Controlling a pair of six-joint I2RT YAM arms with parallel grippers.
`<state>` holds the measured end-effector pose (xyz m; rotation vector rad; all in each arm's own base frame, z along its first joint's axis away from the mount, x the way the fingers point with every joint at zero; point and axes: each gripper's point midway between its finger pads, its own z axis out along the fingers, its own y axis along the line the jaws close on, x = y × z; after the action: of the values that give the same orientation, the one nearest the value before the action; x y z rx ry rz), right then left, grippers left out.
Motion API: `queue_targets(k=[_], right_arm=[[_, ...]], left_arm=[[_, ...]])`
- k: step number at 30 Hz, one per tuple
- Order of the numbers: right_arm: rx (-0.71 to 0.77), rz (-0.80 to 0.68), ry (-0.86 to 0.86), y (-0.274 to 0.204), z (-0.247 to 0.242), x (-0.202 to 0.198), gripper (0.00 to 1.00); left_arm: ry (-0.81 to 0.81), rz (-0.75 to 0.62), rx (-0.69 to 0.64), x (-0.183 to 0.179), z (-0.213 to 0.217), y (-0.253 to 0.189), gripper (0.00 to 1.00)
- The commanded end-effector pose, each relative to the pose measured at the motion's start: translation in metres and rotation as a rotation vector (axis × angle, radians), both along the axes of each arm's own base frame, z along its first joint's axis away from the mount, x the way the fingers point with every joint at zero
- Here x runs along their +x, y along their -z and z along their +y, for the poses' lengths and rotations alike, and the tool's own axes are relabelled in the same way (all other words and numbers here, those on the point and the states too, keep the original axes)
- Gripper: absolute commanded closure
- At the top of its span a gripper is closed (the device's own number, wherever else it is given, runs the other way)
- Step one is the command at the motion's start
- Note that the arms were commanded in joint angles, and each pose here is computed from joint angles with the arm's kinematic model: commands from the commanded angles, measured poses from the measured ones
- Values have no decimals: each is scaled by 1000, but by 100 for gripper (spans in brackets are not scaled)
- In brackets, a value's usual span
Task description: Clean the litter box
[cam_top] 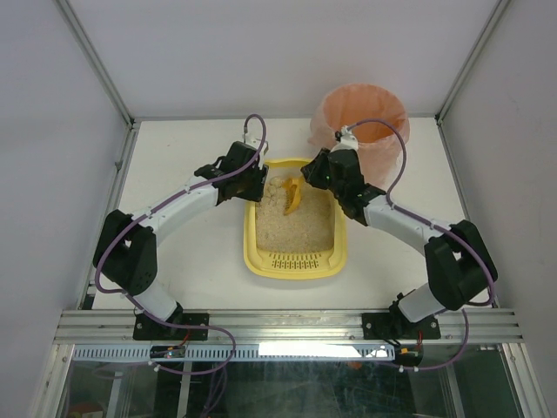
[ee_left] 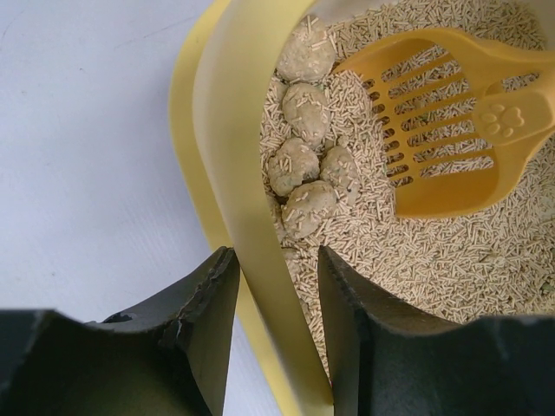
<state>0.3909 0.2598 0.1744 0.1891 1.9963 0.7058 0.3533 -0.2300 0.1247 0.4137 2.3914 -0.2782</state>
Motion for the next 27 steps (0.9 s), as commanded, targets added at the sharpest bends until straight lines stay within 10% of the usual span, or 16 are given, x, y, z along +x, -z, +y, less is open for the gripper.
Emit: queue_targets(k=[1,12,27], right_arm=[[-42,63,-77,0,2,-37,100],[-257,-33,27,-51,-45,-35,100],[-384,130,47,-5,-51,-33,100]], left_arm=[[47,-25,-38,2,-11,-5,60],[43,-30,-32,3,-10,-6,60],[56,-13,-42,1,-13,-2,61]])
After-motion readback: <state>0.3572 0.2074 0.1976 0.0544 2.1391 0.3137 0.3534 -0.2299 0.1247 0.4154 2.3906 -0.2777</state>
